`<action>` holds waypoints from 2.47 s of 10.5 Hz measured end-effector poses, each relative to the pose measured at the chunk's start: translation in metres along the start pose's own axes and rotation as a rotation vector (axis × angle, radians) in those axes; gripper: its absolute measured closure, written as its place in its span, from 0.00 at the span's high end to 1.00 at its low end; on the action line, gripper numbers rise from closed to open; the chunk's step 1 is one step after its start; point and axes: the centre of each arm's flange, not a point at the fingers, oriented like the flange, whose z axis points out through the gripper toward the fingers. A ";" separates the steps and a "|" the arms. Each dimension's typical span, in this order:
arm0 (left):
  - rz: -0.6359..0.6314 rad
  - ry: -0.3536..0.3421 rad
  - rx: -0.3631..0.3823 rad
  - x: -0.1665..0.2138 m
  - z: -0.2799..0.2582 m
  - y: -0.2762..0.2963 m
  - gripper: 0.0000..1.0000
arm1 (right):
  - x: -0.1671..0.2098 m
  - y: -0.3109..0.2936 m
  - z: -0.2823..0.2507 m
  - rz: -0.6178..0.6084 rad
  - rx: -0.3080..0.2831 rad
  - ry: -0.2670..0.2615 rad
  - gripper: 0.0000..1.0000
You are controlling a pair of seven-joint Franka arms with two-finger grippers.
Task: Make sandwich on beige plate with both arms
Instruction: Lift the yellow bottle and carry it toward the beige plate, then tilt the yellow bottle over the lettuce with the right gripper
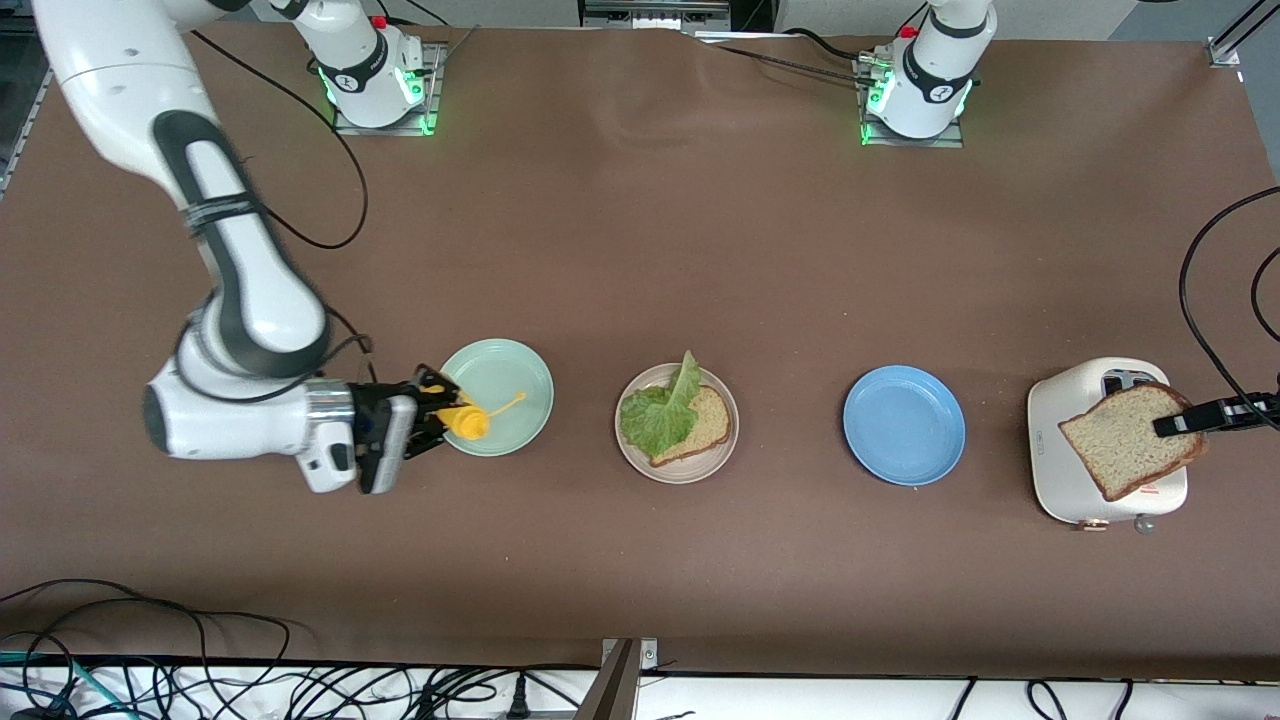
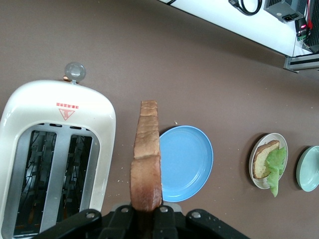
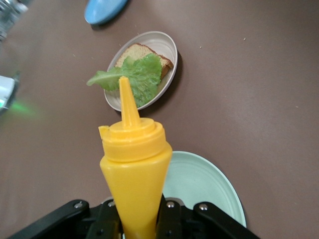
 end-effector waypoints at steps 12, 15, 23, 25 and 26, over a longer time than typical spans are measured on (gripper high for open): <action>-0.002 -0.003 -0.002 0.000 0.001 -0.001 0.08 | 0.119 -0.188 0.153 -0.332 -0.593 -0.593 0.11; -0.002 -0.003 -0.002 0.000 0.001 -0.001 0.08 | 0.120 -0.207 0.182 -0.368 -0.709 -0.683 0.11; -0.002 -0.004 -0.002 0.000 0.002 -0.001 0.08 | 0.116 -0.187 0.164 -0.305 -0.718 -0.690 0.11; -0.002 -0.004 -0.002 0.000 0.002 -0.001 0.08 | 0.108 -0.155 0.133 -0.252 -0.599 -0.623 0.11; -0.002 -0.004 -0.002 0.000 0.002 -0.001 0.08 | 0.103 -0.137 0.115 -0.215 -0.538 -0.561 0.11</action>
